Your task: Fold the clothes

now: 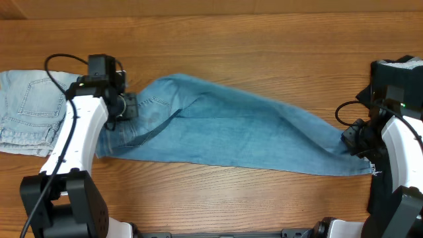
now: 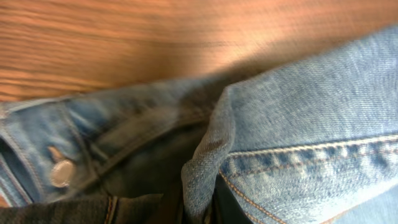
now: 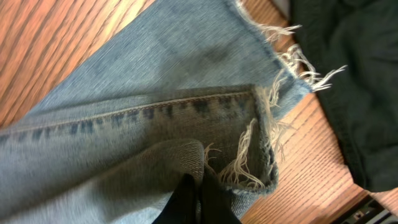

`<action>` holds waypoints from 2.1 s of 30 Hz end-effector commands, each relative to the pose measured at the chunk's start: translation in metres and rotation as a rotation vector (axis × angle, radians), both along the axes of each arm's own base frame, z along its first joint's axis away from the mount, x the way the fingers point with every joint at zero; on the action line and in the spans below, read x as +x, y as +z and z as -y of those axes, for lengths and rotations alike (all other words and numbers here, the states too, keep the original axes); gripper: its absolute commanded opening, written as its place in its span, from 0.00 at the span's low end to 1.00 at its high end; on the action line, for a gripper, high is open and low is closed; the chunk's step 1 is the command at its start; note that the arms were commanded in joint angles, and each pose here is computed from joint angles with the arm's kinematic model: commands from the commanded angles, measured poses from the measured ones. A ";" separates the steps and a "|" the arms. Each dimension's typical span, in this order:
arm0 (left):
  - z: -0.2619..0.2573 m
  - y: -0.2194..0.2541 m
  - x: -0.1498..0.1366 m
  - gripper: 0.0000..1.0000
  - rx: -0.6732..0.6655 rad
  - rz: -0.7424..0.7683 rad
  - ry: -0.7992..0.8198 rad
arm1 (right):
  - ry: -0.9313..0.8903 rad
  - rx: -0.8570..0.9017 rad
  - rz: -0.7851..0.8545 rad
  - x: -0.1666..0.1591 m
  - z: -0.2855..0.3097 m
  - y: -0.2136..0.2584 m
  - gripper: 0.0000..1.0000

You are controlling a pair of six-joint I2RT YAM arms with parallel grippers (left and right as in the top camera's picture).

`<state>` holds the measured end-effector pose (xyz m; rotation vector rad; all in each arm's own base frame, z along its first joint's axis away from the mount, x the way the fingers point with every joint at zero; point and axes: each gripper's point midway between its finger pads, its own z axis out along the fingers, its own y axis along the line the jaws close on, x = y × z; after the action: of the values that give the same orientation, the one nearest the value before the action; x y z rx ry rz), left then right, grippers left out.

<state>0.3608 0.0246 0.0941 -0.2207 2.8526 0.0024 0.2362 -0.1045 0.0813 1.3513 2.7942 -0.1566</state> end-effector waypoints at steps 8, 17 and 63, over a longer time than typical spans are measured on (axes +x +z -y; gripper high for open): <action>-0.045 0.000 0.022 0.04 0.057 0.130 0.090 | -0.162 -0.159 -0.008 -0.015 0.025 -0.011 0.04; -0.019 0.000 0.025 0.04 -0.030 0.141 -0.045 | -0.195 -0.360 -0.014 -0.018 0.058 -0.001 0.04; 0.039 0.093 0.079 0.51 -0.055 0.365 -0.287 | 0.208 0.339 -0.031 0.035 -0.087 -0.144 0.04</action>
<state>0.4345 -0.0169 0.1767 0.1530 2.5277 -0.1805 0.2697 -0.0284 -0.0067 1.1977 2.9246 0.4505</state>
